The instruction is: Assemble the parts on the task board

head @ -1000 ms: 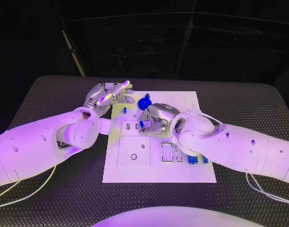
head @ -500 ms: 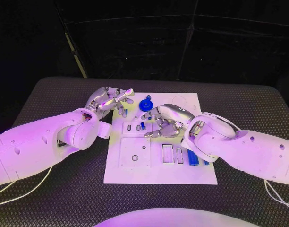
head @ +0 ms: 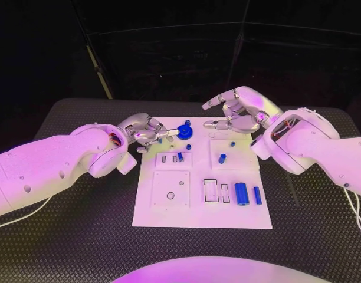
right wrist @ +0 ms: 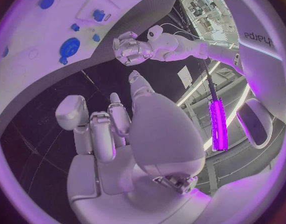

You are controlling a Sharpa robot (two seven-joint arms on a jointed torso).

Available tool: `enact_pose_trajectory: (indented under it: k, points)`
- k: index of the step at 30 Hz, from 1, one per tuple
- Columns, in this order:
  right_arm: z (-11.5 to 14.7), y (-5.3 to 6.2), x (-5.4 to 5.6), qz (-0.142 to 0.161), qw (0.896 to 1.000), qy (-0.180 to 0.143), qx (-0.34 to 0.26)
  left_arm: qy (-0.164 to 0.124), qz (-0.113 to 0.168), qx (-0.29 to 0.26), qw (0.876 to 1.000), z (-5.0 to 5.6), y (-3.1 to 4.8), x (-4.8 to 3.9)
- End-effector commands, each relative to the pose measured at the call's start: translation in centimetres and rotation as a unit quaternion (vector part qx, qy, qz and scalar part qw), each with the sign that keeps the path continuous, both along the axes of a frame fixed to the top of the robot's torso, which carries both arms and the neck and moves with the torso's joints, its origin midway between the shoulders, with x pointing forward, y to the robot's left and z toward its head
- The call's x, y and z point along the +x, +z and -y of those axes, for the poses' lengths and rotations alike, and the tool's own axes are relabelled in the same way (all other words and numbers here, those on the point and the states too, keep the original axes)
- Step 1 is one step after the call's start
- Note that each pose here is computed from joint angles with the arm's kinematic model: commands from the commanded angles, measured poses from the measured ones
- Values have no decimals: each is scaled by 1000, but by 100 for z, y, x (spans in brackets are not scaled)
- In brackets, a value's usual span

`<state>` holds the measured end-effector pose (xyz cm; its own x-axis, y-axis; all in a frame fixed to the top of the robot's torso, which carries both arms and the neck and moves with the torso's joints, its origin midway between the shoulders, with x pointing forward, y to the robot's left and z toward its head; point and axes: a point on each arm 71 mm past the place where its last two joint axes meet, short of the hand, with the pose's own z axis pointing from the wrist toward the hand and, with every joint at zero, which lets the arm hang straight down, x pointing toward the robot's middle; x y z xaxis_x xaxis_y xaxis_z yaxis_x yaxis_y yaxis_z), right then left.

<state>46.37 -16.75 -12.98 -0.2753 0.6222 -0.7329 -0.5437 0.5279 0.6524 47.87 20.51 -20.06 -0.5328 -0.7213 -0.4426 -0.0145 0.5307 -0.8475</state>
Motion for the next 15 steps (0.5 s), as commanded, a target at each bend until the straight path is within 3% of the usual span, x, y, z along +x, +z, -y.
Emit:
enact_pose_trajectory:
  k: [1,8,15]
  points:
    - [70,65,48,-18,999,-7,41,-24,-12,164,986,10,-52,25]
    - [212,138,187,-16,998,-35,47,-34,-6,251,967,248,-8,171]
    - [245,133,235,-21,998,-45,46,-57,-2,308,950,472,-51,264]
